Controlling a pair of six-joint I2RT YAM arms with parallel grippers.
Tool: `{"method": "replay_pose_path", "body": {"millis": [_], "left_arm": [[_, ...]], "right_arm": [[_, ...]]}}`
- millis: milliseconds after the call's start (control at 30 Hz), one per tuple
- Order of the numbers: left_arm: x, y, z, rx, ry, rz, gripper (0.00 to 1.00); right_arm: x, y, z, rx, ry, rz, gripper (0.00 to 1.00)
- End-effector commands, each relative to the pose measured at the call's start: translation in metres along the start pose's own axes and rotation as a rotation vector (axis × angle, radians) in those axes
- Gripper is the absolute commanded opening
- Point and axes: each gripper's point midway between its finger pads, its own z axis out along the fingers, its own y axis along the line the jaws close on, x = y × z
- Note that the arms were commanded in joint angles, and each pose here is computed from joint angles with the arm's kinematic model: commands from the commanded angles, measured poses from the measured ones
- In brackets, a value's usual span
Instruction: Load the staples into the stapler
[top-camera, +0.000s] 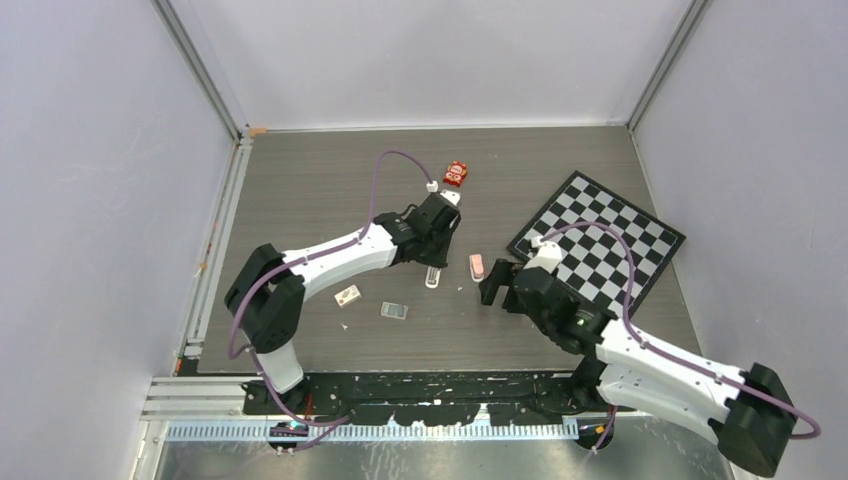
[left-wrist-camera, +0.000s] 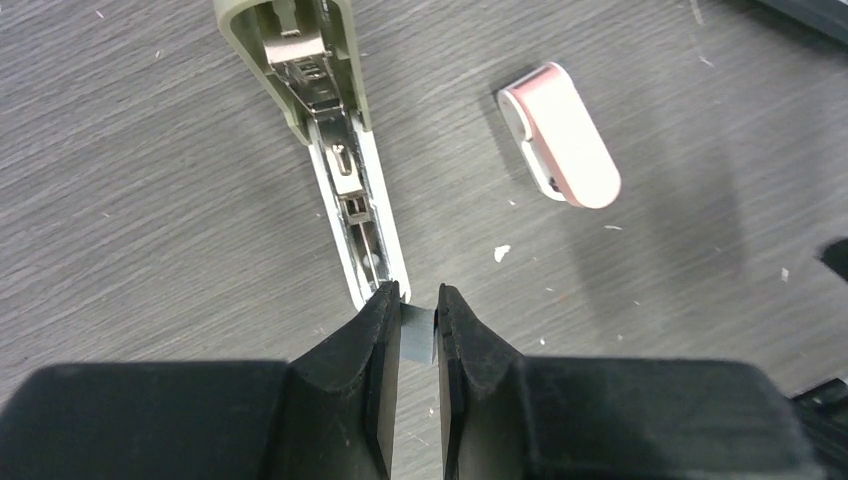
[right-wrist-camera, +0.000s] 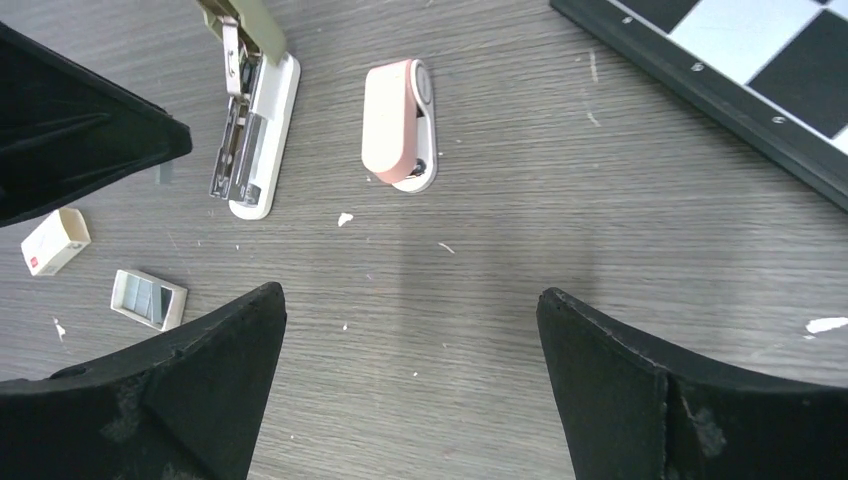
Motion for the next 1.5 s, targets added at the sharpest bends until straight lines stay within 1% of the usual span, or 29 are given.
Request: {"method": "replay_pose_path", "body": {"millis": [0,200,600,1233,1467], "left_arm": [[-0.014,0.010,0.004,-0.089,-0.033,0.010,0.10],[-0.012,0.015,0.013,-0.125,-0.024,0.022,0.10],[-0.007,0.023,0.022,-0.174,-0.026,0.001,0.09],[0.003,0.013,0.030,-0.170,0.028,-0.044,0.09],[0.005,0.010,0.034,-0.181,0.045,-0.038,0.09]], "right_arm": [[-0.012,-0.018,-0.014,0.046,-0.083,0.049,1.00],[-0.022,-0.025,-0.025,0.047,-0.130,0.059,1.00],[-0.023,-0.027,-0.027,0.059,-0.123,0.056,1.00],[-0.022,-0.032,-0.028,0.075,-0.125,0.051,1.00],[-0.024,-0.033,-0.031,0.075,-0.135,0.053,1.00]]}}
